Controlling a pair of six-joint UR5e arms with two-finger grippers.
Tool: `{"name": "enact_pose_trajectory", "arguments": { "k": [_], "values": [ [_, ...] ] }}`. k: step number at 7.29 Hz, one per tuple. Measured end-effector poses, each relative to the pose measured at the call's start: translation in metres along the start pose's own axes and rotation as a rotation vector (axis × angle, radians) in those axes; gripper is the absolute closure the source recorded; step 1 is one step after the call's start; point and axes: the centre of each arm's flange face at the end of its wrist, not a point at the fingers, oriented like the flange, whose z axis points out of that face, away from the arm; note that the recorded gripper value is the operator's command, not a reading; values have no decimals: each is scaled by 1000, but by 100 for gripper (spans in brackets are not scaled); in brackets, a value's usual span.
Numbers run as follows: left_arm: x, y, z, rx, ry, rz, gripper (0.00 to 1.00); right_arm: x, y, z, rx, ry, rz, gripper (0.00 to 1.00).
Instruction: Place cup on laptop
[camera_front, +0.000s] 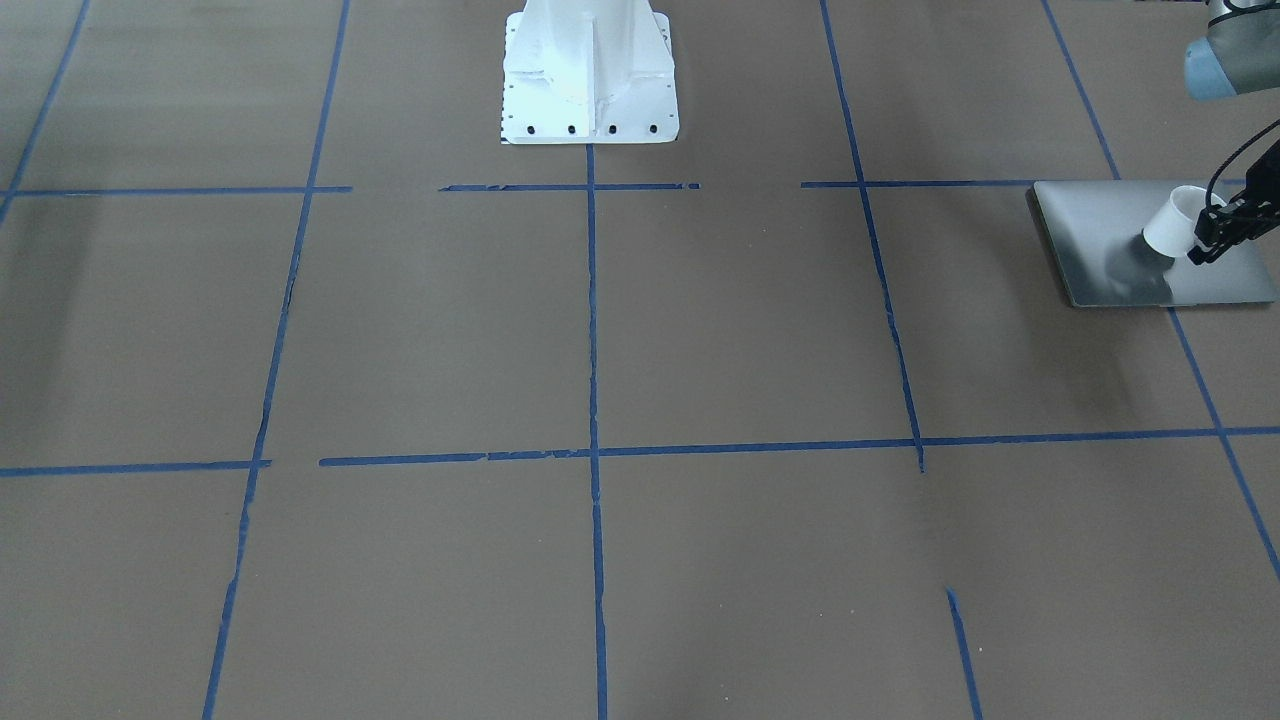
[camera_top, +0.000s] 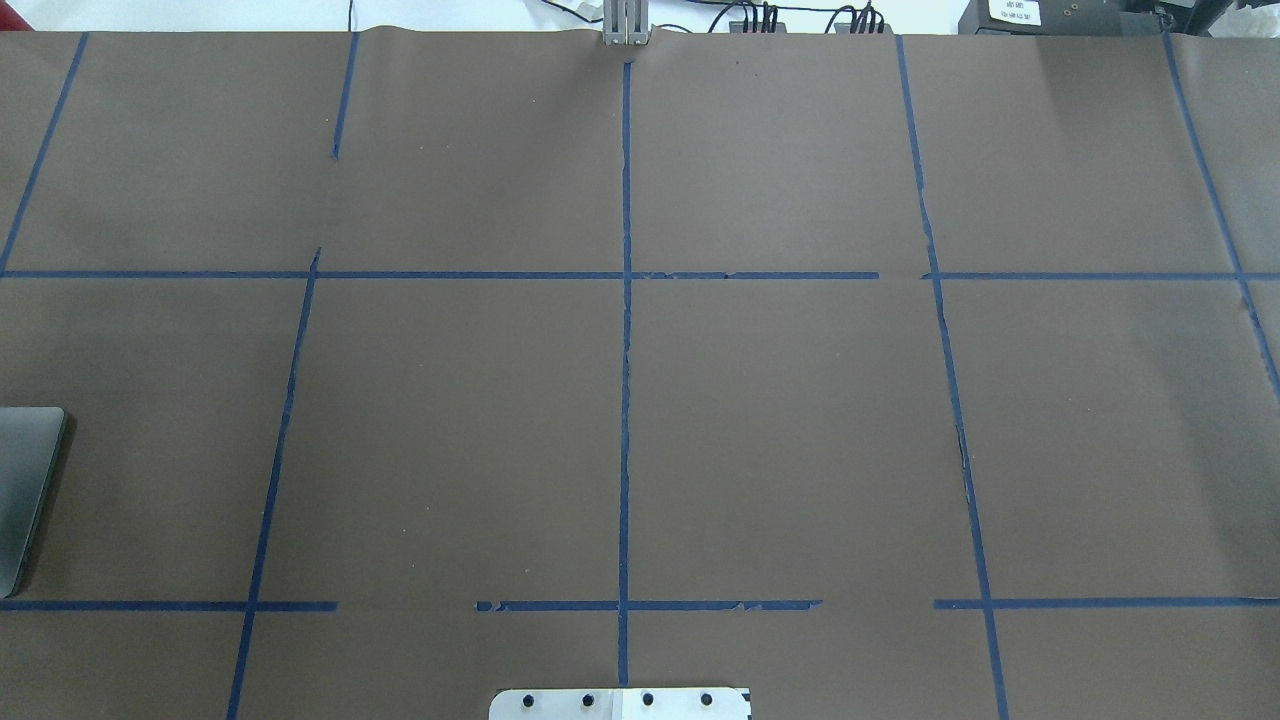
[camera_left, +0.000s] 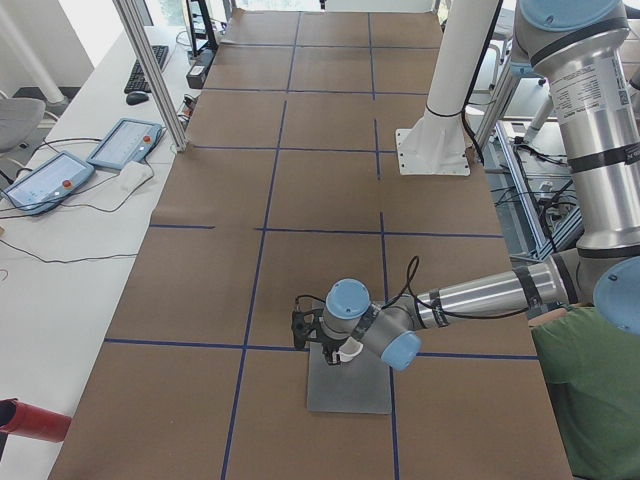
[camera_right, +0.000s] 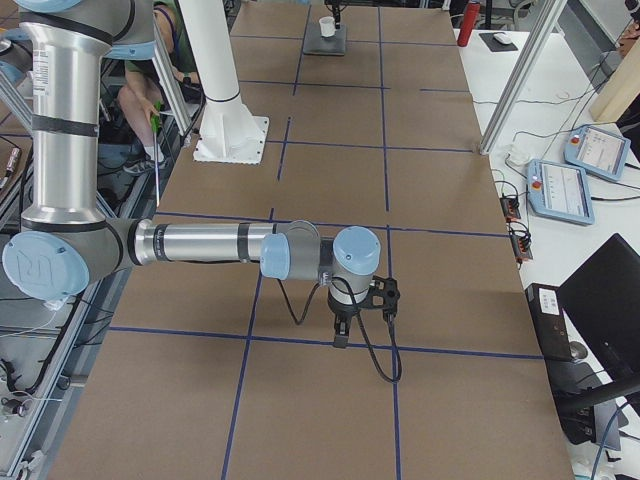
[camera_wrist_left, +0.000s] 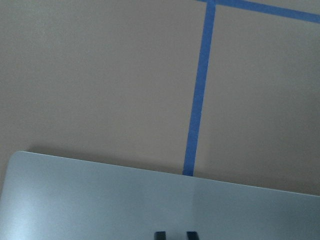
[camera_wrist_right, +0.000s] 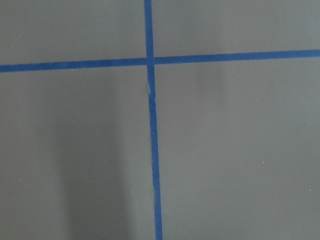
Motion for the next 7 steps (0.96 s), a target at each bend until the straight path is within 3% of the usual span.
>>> {"name": "enact_pose_trajectory", "arguments": {
  "k": [1, 2, 3, 7],
  "values": [
    [0, 0, 1, -4, 1, 1, 80, 0, 0, 0, 0, 0, 0, 0],
    [1, -1, 3, -7, 1, 4, 8, 0, 0, 0, 0, 0, 0, 0],
    [1, -1, 5, -10, 1, 14, 0, 0, 0, 0, 0, 0, 0, 0],
    [6, -3, 6, -21, 17, 70, 0, 0, 0, 0, 0, 0, 0, 0]
  ]
}}
